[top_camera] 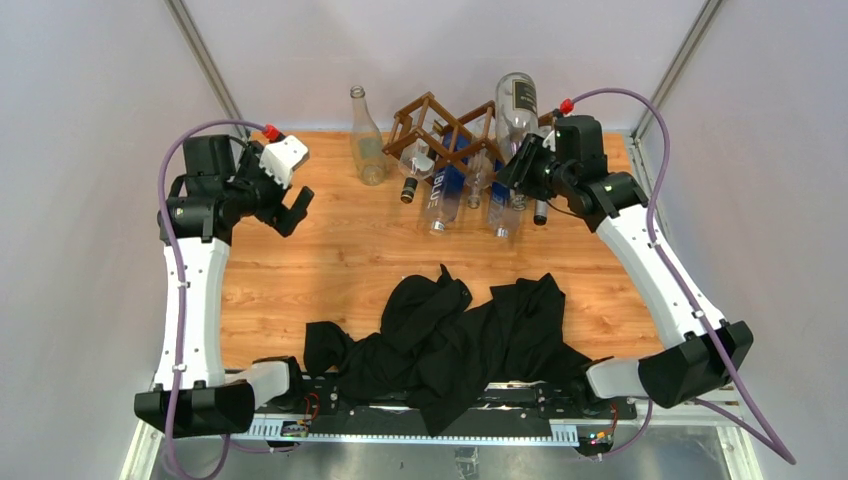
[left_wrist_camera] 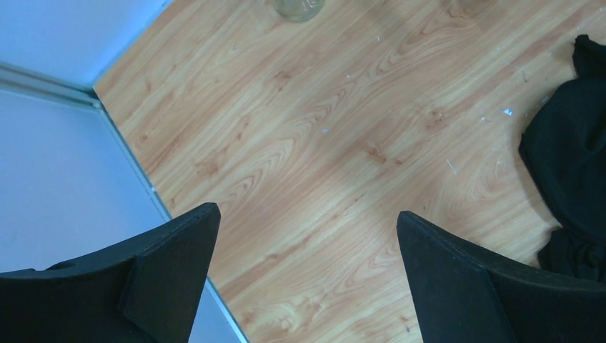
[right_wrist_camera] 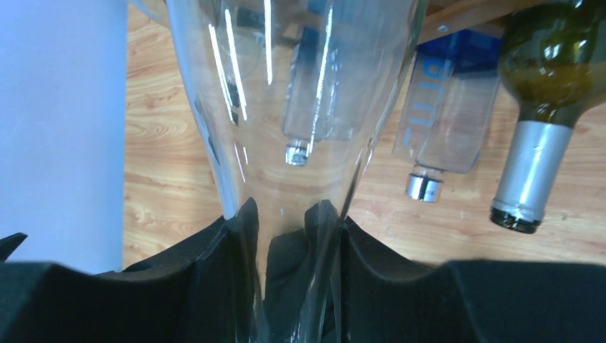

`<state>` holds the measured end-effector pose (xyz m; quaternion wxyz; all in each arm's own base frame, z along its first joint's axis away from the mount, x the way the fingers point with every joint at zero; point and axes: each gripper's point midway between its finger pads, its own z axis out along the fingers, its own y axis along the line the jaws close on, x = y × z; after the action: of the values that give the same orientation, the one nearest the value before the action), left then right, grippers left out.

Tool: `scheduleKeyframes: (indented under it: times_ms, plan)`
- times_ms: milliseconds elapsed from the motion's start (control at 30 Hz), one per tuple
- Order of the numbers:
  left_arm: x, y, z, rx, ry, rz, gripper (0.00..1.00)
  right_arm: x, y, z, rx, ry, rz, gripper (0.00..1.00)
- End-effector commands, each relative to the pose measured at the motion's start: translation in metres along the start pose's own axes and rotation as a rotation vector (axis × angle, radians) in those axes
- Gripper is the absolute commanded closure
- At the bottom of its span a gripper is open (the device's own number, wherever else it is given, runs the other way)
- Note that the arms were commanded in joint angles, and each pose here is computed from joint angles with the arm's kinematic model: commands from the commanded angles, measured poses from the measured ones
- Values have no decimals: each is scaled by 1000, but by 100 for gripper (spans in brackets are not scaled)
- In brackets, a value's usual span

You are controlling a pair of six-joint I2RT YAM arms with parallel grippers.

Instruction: Take the wine bottle off the wine rack

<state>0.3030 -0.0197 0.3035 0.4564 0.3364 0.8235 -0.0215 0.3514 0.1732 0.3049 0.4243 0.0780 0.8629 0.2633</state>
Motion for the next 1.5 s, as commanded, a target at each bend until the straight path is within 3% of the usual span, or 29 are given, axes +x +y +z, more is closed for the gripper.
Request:
scheduleKeyframes:
  times_ms: [0, 300, 500, 700, 1000, 1467]
  plan:
    - [-6, -9, -9, 31, -59, 138, 0, -47, 54, -35, -241, -183, 10, 100]
    - [-11, -36, -22, 92, -175, 411, 0, -8, 100, -39, -419, -51, -23, 100]
    - [-3, -73, -25, 145, -327, 820, 0, 35, 133, -40, -487, 45, -100, 100]
    - [-1, -96, -24, 63, -466, 1175, 0, 87, 162, -36, -564, 141, -212, 100]
    - [27, -127, -6, 72, -546, 1365, 0, 155, 195, -32, -663, 282, -301, 100]
    - [34, -133, 10, 91, -571, 1452, 0, 214, 244, -26, -755, 412, -400, 100]
